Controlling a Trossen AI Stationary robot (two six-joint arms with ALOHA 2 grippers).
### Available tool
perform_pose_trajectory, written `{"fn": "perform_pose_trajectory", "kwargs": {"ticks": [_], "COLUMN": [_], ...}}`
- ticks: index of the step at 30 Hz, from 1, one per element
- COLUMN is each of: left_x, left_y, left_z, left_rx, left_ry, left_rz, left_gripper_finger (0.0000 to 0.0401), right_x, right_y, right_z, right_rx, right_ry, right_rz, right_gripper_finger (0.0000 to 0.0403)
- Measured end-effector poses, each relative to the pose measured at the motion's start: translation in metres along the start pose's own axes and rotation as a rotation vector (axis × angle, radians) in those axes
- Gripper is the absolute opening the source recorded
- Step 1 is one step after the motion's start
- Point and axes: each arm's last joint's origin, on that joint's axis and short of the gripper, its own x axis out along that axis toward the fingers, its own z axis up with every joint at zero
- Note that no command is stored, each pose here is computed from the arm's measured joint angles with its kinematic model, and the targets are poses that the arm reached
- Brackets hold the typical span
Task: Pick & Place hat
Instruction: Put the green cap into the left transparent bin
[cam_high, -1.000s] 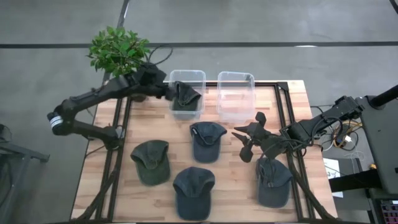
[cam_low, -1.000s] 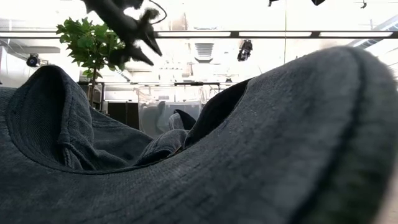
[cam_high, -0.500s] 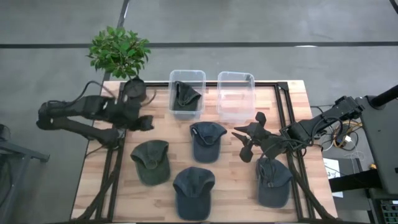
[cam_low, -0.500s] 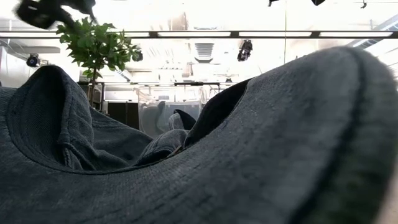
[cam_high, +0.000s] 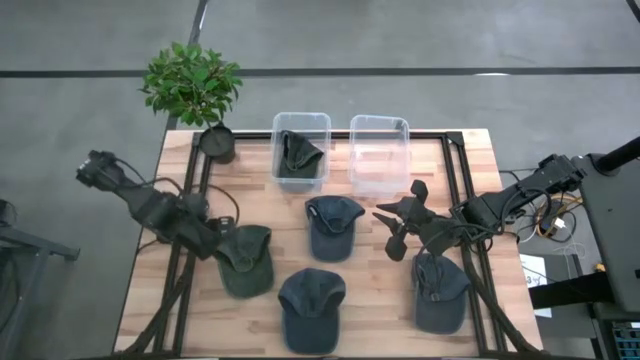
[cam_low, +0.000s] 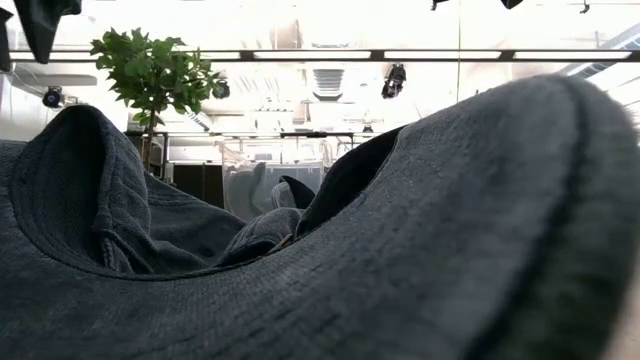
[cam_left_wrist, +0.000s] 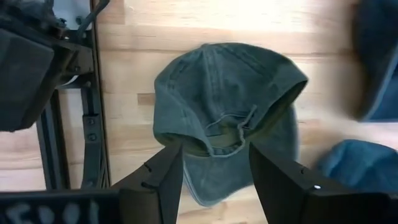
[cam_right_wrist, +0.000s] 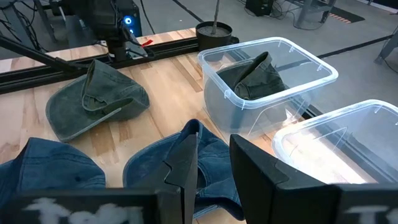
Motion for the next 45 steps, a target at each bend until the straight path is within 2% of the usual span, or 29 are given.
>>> {"fn": "perform_pose_trajectory", "kwargs": {"ticks": [9, 11, 22, 37, 45], "left_x": [0.026, 0.036, 0.095, 0.148, 0.163], "left_y": [-0.010, -0.009, 0.010, 0.029, 0.030], "left_z": [-0.025, -0.030, -0.049, -0.057, -0.060], "left_rx": [0.013, 0.010, -0.050, -0.086, -0.067], "left_ry": [0.007, 0.004, 0.080, 0.200, 0.271], "left_rz": [0.184, 0.196, 0.130, 0.053, -0.030], "left_gripper_finger": [0.0174, 0.0174, 0.0174, 0.0174, 0.0174], "right_x": [0.000, 0.000, 0.000, 0.000, 0.000], "right_y": [0.000, 0.000, 0.000, 0.001, 0.001], "right_z": [0.000, 0.000, 0.000, 0.000, 0.000], "right_rx": [0.000, 0.000, 0.000, 0.000, 0.001], "right_ry": [0.000, 0.000, 0.001, 0.013, 0.012], "right_rz": [0.001, 0.002, 0.004, 0.024, 0.025], "right_gripper_finger": [0.0091, 0.0091, 0.0091, 0.0091, 0.0091]}}
